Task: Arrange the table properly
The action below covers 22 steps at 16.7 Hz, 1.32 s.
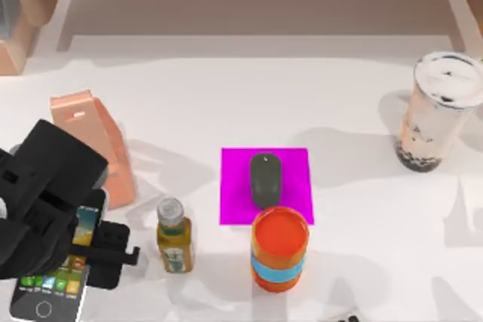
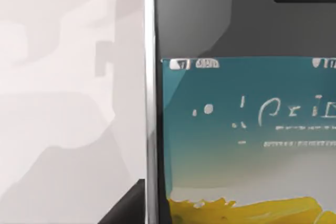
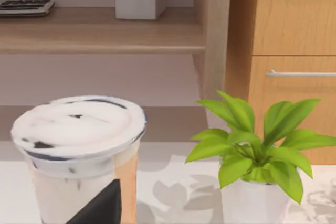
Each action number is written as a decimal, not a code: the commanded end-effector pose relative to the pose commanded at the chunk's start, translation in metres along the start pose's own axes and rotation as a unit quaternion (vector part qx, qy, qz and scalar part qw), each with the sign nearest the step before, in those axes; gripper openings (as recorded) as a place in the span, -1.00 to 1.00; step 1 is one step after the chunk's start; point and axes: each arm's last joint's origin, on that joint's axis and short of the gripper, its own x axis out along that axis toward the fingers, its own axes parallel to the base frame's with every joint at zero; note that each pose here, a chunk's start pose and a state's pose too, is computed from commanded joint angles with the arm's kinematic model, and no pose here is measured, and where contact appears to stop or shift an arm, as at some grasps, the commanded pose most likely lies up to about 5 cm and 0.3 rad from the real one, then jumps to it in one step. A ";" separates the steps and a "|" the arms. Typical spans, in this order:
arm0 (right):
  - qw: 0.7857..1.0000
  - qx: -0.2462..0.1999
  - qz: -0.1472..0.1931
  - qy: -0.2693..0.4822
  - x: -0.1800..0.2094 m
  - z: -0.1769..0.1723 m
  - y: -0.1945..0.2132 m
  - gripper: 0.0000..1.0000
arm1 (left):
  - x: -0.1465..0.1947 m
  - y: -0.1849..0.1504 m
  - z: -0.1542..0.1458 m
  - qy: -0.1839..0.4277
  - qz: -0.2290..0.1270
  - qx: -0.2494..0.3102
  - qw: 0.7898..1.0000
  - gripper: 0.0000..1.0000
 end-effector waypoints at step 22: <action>1.000 0.000 0.000 0.000 0.000 0.000 0.000 1.00 | -0.036 -0.024 0.065 -0.354 0.069 -0.208 0.909 -1.00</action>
